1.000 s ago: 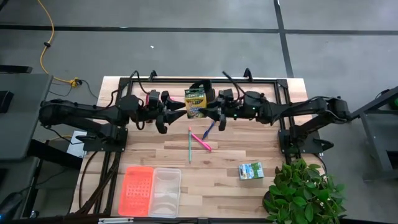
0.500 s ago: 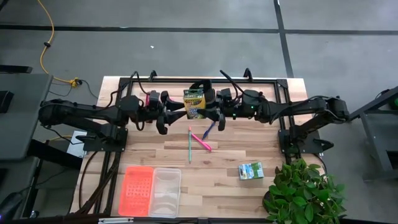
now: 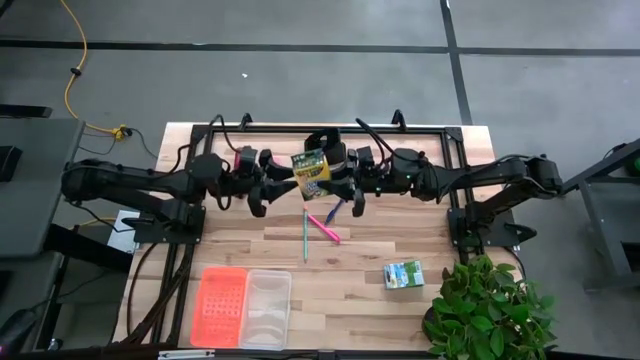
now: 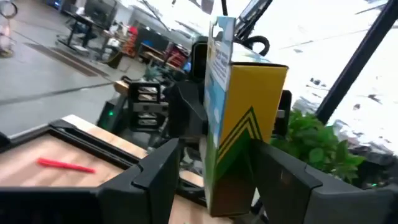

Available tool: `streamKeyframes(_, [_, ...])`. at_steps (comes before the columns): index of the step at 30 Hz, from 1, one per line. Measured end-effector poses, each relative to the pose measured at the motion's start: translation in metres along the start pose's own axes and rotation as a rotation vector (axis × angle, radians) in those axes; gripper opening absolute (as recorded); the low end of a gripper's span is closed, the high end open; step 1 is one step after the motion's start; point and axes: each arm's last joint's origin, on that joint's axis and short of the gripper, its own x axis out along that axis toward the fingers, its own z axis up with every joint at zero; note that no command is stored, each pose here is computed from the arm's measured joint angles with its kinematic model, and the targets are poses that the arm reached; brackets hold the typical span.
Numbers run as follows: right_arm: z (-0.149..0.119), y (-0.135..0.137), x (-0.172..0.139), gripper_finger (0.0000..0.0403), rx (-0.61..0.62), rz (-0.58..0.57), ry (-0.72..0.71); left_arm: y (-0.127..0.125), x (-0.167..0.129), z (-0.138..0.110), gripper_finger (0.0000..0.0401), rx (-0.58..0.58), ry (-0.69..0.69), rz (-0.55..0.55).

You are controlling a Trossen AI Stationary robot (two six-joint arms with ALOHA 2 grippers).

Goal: Pack school essentials
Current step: Put the top crayon box into the supply box

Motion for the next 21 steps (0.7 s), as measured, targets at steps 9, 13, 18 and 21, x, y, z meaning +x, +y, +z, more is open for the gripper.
streamKeyframes(9, [0.0003, -0.0003, -0.0001, 0.0096, 0.0, -0.008, -0.003, -0.0071, 0.0019, -0.0019, 0.0184, -0.025, 0.009, -0.099])
streamKeyframes(13, [0.0004, 0.0001, -0.0001, 0.0096, 0.003, 0.0, -0.004, -0.0078, 0.0019, -0.0013, 0.0184, -0.022, 0.004, -0.108])
streamKeyframes(18, [0.0006, -0.0012, -0.0001, 0.0096, 0.028, -0.021, -0.009, -0.0045, 0.0039, -0.0026, 0.0184, 0.02, -0.028, -0.021])
streamKeyframes(21, [0.0002, -0.0017, 0.0001, 0.0096, 0.038, -0.032, -0.011, -0.0029, 0.0067, -0.0049, 0.0184, 0.038, -0.033, 0.0])
